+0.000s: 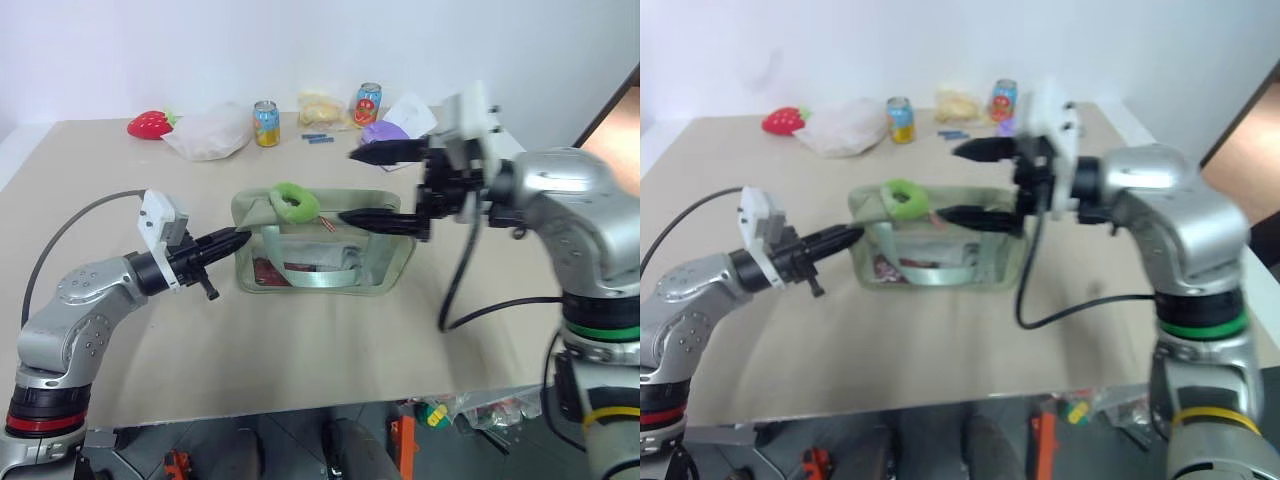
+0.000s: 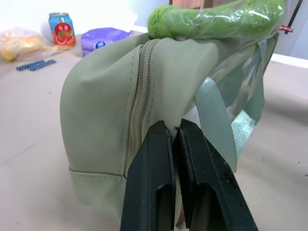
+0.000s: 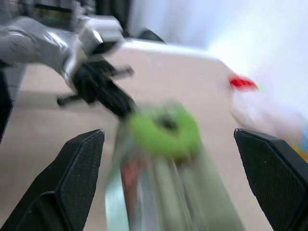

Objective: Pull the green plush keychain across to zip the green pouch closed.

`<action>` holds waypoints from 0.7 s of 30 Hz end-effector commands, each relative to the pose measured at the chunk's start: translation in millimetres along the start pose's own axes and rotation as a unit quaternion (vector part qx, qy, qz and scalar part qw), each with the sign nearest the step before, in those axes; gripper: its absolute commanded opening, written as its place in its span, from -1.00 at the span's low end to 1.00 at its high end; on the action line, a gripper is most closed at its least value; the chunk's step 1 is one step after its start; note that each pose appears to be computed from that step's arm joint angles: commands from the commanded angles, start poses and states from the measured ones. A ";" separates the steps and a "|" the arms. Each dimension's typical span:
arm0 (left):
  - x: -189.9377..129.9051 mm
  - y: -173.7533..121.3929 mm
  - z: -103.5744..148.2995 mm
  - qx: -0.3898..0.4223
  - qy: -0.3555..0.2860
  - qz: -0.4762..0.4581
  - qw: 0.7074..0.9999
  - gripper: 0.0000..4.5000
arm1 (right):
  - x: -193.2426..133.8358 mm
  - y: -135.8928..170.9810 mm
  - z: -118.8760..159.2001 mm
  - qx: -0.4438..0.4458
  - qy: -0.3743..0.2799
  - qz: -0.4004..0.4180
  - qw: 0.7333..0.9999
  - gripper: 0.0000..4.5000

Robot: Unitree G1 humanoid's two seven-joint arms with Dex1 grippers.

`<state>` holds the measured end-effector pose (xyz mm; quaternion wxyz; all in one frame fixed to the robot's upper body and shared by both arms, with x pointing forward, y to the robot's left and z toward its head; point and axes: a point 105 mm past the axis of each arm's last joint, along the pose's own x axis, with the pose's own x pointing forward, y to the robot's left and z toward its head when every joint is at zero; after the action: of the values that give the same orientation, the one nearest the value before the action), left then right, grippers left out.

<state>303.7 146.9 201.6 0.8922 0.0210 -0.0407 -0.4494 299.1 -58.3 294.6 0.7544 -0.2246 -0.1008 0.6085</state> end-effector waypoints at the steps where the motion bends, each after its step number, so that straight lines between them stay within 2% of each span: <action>1: 5.5 -7.2 10.7 0.019 -0.015 -0.010 1.000 -1.00 | 15.4 -8.7 -5.1 -0.036 0.003 -0.014 0.999 0.98; 7: 6.0 -6.8 11.0 0.021 -0.016 -0.005 1.000 -1.00 | 25.4 -16.3 -15.4 -0.053 0.003 -0.026 0.998 0.98; 11: 4.7 -5.7 9.9 0.020 -0.015 0.001 1.000 -1.00 | 23.3 -16.7 -19.0 -0.046 0.003 -0.028 0.999 0.52; 13: 5.0 -5.9 9.0 0.020 -0.014 0.002 1.000 -1.00 | 22.2 -17.3 -18.3 -0.037 -0.005 -0.033 0.999 0.14; 17: 5.5 -5.4 7.2 0.019 -0.011 0.003 1.000 -1.00 | 20.6 -16.5 -12.7 -0.019 -0.022 -0.034 0.999 -0.47; 20: 5.8 -4.4 6.5 0.020 -0.007 0.004 1.000 -1.00 | 20.1 -15.3 -12.2 -0.012 -0.023 -0.031 0.999 -0.91; 21: 6.1 -4.0 6.5 0.021 -0.007 0.004 1.000 -1.00 | 20.0 -15.4 -12.3 -0.011 -0.022 -0.031 0.999 -0.98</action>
<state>305.8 145.1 202.8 0.8980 0.0258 -0.0455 -0.4370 328.9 -42.0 274.2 0.7705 -0.2176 -0.1034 0.5902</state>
